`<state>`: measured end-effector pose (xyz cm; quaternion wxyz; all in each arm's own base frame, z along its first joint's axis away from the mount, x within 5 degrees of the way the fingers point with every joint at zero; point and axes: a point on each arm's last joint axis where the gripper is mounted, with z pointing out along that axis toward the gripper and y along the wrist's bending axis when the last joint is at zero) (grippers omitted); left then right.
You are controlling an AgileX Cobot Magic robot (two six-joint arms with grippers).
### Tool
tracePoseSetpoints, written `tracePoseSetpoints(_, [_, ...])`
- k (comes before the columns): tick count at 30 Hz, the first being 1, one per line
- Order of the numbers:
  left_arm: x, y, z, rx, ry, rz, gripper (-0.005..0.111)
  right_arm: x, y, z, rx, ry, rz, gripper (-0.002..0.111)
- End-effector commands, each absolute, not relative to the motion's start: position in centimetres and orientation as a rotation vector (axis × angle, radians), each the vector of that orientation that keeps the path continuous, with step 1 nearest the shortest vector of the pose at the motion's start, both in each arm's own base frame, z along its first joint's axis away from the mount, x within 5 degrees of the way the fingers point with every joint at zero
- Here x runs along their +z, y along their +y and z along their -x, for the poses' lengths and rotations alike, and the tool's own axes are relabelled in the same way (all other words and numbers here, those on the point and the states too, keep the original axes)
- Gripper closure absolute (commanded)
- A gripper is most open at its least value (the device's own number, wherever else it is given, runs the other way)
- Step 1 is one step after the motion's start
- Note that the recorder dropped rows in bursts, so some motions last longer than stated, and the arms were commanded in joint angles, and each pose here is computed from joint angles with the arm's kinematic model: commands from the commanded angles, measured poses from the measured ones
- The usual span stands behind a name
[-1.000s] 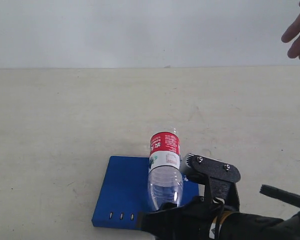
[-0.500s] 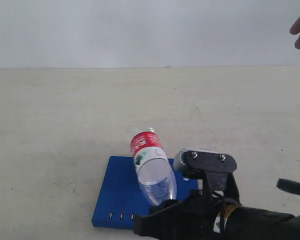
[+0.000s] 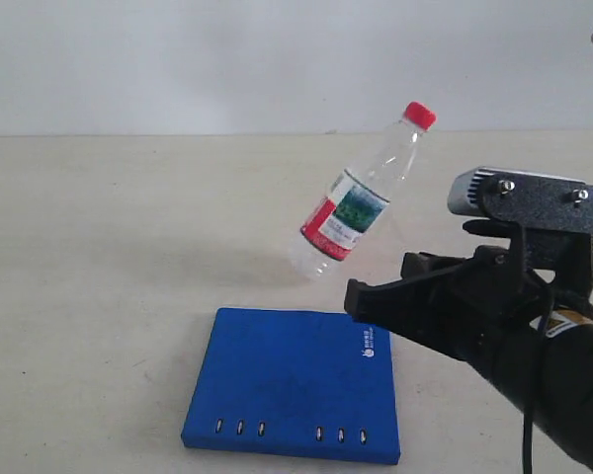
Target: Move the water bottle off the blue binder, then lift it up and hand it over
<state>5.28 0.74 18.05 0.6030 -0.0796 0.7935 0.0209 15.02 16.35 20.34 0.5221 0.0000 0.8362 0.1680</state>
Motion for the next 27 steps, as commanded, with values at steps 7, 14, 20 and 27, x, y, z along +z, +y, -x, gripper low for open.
tracePoseSetpoints(7, [18.1,0.8,-5.3,0.054,1.831,0.181,0.102,20.9,15.9,-15.3,0.338,1.942,-0.007,0.105])
tracePoseSetpoints(14, [18.1,0.8,-5.3,0.054,1.831,0.181,0.102,21.3,17.0,-18.6,0.344,1.943,-0.112,0.06])
tracePoseSetpoints(20, [18.1,0.8,-5.3,0.054,1.831,0.181,0.102,22.2,16.1,-25.7,0.325,1.962,-0.333,0.057])
tracePoseSetpoints(27, [18.1,0.8,-5.3,0.054,1.831,0.181,0.102,21.4,12.7,-35.7,0.721,2.267,-0.518,0.057])
